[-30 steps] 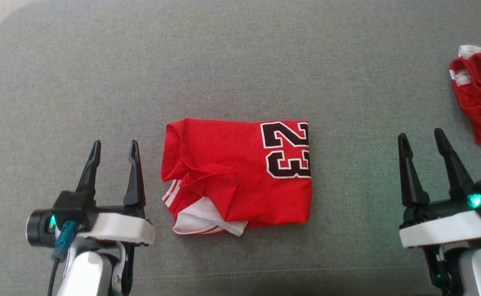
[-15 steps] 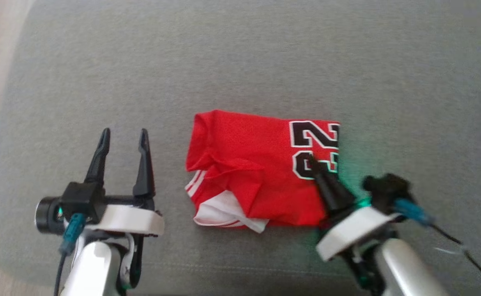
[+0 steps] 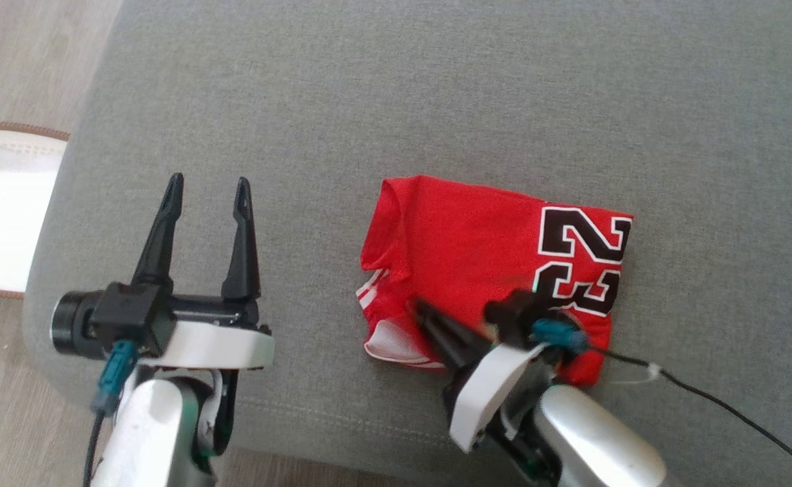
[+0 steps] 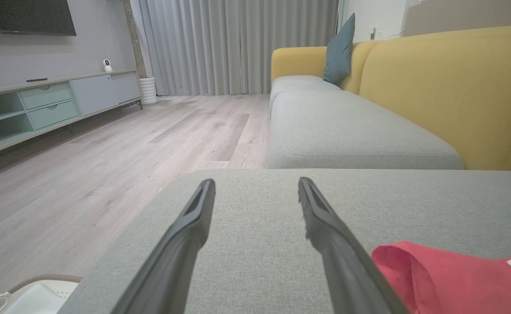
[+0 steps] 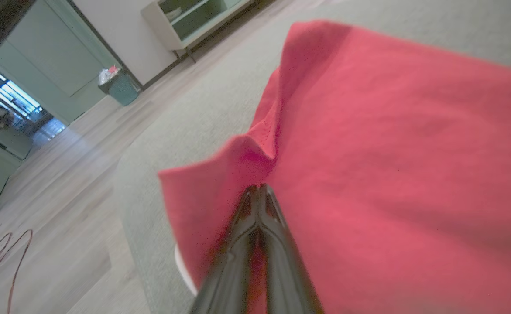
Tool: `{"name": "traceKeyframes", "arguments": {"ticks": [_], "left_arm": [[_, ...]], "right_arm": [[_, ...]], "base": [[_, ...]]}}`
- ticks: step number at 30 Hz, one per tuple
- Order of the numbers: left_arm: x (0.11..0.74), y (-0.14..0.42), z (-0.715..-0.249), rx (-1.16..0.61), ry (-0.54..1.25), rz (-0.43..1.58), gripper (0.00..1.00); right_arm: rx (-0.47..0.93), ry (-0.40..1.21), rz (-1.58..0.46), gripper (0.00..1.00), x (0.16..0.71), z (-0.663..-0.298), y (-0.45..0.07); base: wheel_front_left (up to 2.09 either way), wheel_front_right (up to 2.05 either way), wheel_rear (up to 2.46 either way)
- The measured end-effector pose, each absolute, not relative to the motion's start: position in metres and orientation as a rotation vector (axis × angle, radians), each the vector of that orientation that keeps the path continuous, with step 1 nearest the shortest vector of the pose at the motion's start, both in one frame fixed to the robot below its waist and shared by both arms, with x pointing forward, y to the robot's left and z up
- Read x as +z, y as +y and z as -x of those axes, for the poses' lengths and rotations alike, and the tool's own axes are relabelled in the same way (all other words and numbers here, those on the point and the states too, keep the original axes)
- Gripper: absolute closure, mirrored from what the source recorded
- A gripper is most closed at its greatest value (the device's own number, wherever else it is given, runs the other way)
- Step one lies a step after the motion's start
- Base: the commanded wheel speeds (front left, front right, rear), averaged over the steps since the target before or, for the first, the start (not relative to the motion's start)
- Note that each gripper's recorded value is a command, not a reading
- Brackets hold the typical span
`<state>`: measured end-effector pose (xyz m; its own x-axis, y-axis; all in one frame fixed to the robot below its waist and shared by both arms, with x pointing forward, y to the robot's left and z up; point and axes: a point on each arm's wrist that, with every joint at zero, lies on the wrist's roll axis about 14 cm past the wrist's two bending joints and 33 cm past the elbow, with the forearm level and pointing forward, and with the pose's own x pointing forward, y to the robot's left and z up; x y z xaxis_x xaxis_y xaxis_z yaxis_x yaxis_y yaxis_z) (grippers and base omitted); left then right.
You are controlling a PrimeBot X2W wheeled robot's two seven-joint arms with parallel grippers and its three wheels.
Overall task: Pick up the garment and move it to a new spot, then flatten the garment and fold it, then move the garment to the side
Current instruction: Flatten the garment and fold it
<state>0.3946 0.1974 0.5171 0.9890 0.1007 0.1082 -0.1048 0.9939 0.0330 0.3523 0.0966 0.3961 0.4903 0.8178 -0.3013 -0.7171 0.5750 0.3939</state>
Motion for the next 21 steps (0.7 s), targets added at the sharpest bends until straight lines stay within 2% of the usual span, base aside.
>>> {"name": "traceKeyframes", "arguments": {"ticks": [4, 7, 10, 13, 14, 15, 16, 18, 21], "left_arm": [[0.521, 0.206, -0.393, 0.122, -0.118, -0.040, 0.00], [0.523, 0.209, -0.391, 0.126, -0.122, -0.038, 0.00], [0.522, 0.213, -0.389, 0.130, -0.120, -0.036, 0.00], [0.516, 0.210, -0.386, 0.109, -0.101, -0.026, 0.00], [0.514, 0.207, -0.386, 0.100, -0.096, -0.022, 0.00], [0.512, 0.205, -0.385, 0.093, -0.090, -0.020, 0.00], [0.511, 0.203, -0.386, 0.083, -0.087, -0.016, 0.00], [0.509, 0.200, -0.387, 0.069, -0.084, -0.012, 0.00], [0.508, 0.191, -0.389, 0.034, -0.085, -0.001, 0.00]], "right_arm": [[1.024, 0.533, -0.195, 1.00, 0.389, -0.332, 0.111], [1.058, 0.503, -0.168, 1.00, 0.392, -0.330, 0.114], [1.026, 0.420, -0.185, 1.00, 0.408, -0.348, 0.108], [0.906, 0.288, -0.240, 1.00, 0.437, -0.386, 0.085], [0.841, 0.236, -0.262, 0.63, 0.448, -0.402, 0.070], [0.771, 0.190, -0.279, 0.13, 0.457, -0.417, 0.052], [0.701, 0.154, -0.279, 0.00, 0.463, -0.428, 0.030], [0.560, 0.098, -0.262, 0.00, 0.469, -0.442, -0.016], [0.381, 0.060, -0.225, 0.00, 0.473, -0.440, -0.079]], "base": [[0.00, 0.00, 0.00], [0.00, 0.00, 0.00], [0.00, 0.00, 0.00], [0.00, 0.00, 0.00], [0.00, 0.00, 0.00], [0.00, 0.00, 0.00], [0.00, 0.00, 0.00], [0.00, 0.00, 0.00], [0.00, 0.00, 0.00]]}}
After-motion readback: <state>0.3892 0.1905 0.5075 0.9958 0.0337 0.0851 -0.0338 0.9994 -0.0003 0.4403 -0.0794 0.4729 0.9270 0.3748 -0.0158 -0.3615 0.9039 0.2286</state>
